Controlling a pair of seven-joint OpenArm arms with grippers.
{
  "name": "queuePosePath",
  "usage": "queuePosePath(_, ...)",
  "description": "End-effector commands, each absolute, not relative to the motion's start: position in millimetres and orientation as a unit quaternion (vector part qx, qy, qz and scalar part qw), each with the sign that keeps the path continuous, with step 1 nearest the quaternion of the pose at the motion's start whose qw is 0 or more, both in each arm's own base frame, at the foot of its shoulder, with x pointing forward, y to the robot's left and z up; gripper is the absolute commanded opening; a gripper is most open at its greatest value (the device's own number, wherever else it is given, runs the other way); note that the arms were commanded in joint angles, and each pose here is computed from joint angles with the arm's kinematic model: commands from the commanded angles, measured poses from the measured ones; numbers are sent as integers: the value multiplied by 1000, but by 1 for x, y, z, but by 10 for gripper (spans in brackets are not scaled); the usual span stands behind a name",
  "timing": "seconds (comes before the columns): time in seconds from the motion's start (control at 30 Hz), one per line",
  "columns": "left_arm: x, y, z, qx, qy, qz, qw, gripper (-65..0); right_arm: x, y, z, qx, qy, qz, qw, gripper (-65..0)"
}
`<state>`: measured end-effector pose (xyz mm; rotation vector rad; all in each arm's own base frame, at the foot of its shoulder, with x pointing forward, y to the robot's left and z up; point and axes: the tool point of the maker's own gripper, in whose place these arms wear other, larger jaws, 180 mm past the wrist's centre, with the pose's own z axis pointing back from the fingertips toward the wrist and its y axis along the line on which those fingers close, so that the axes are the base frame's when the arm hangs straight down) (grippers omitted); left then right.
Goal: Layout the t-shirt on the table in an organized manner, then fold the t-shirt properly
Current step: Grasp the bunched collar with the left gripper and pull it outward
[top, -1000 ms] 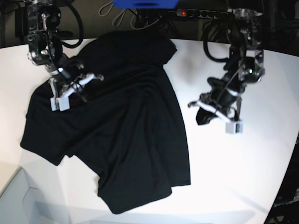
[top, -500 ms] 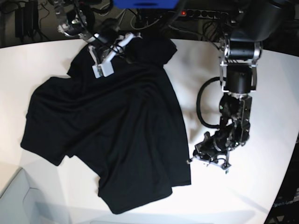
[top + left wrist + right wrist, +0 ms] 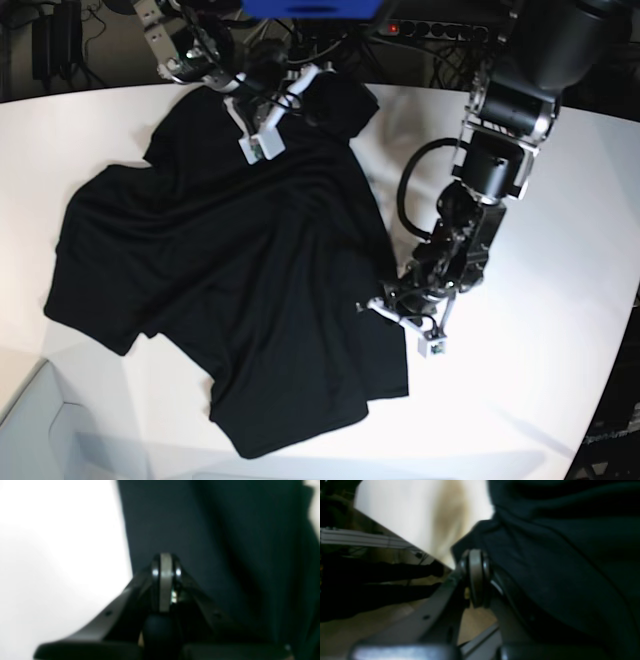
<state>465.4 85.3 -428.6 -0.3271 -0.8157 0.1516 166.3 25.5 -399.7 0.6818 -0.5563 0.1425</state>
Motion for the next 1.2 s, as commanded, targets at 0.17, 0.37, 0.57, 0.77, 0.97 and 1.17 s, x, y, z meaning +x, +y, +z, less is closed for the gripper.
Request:
queuePosePath(0.17,472,94,-434,-123,-394,51,910,-649,188,1,-406,302,-284,82,906,-650)
queuePosePath(0.37,449,121,-455,-108,-365,61,922,-649,223,-63,-422,235,-300,45,923,-650)
queuePosePath(0.57,424,143,-463,-97,-365,50,925,-649,252,-112,-442,185,-299,16,936,-650)
queuePosePath(0.77,391,149,-479,-96,-335,39,937,-649,288,-139,-453,156,-298,1,942,-650)
queuePosePath(0.97,350,171,-481,-110,-311,90,940,-649,332,-180,-449,116,-308,-13,944,-650)
queuePosePath(1.17,324,208,-468,-114,-321,162,926,-649,367,-196,-435,102,-325,-23,940,-650)
